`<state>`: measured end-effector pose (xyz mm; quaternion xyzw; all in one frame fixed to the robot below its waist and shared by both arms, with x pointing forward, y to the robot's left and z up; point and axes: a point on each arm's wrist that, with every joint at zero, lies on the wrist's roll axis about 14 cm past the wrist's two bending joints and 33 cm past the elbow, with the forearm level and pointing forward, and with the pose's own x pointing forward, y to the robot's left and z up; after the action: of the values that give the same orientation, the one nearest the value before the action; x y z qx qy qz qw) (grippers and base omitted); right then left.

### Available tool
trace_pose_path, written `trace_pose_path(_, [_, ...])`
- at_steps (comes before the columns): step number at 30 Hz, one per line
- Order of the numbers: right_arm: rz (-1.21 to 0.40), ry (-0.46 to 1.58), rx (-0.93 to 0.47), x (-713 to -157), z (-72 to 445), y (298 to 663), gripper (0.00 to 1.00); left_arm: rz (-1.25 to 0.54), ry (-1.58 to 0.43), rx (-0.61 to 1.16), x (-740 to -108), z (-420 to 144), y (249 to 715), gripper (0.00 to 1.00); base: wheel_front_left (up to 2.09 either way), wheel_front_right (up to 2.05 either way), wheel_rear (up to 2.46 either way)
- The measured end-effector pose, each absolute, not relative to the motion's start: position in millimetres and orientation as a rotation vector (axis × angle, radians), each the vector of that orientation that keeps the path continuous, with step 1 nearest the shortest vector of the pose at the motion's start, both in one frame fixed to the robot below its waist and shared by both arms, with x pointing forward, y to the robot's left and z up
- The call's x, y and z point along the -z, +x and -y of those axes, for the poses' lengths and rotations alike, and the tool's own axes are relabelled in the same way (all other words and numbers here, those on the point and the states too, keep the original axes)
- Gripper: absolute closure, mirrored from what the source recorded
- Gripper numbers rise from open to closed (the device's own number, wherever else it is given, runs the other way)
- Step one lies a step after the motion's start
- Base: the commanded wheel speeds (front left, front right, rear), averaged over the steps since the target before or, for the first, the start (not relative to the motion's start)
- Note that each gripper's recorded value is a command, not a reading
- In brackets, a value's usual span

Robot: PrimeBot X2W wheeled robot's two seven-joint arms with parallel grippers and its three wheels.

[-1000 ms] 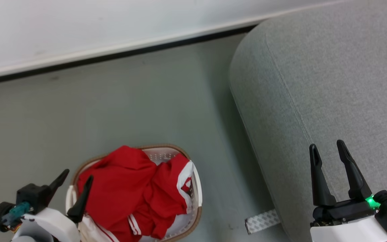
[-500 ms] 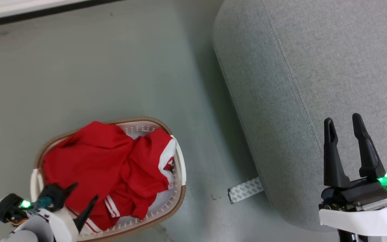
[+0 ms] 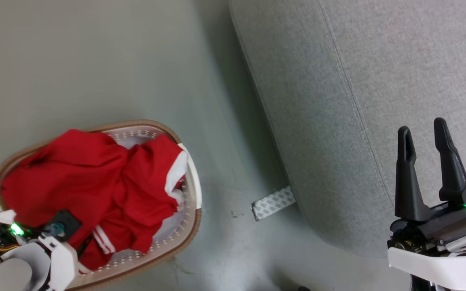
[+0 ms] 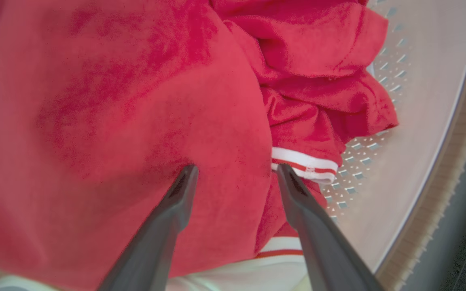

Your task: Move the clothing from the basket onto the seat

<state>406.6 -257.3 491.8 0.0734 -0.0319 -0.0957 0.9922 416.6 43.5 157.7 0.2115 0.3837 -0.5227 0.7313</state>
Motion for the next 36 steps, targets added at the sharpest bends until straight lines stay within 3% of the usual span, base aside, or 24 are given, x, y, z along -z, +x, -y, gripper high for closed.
trace_pose_path(5, [0.066,0.135,0.198,-494,259,408,0.00,-0.854,0.547,1.251,-136,-34,404,0.00,0.00,0.00,0.00])
trace_pose_path(17, [0.033,0.134,0.220,-483,263,407,0.00,-0.928,0.880,1.300,-97,-56,403,0.00,0.00,0.00,0.00])
trace_pose_path(18, [0.032,0.134,0.221,-482,263,406,0.00,-0.929,0.888,1.302,-97,-56,403,0.42,0.00,0.00,0.00])
trace_pose_path(19, [0.030,0.135,0.223,-482,263,406,0.00,-0.929,0.889,1.304,-97,-56,403,0.66,0.00,0.00,0.00])
trace_pose_path(20, [0.029,0.136,0.224,-482,263,405,0.00,-0.924,0.883,1.309,-98,-54,403,1.00,0.00,0.00,0.00])
trace_pose_path(36, [0.081,0.101,0.210,-505,263,398,0.00,-0.833,0.710,1.274,-136,-19,411,1.00,0.00,0.00,0.00])
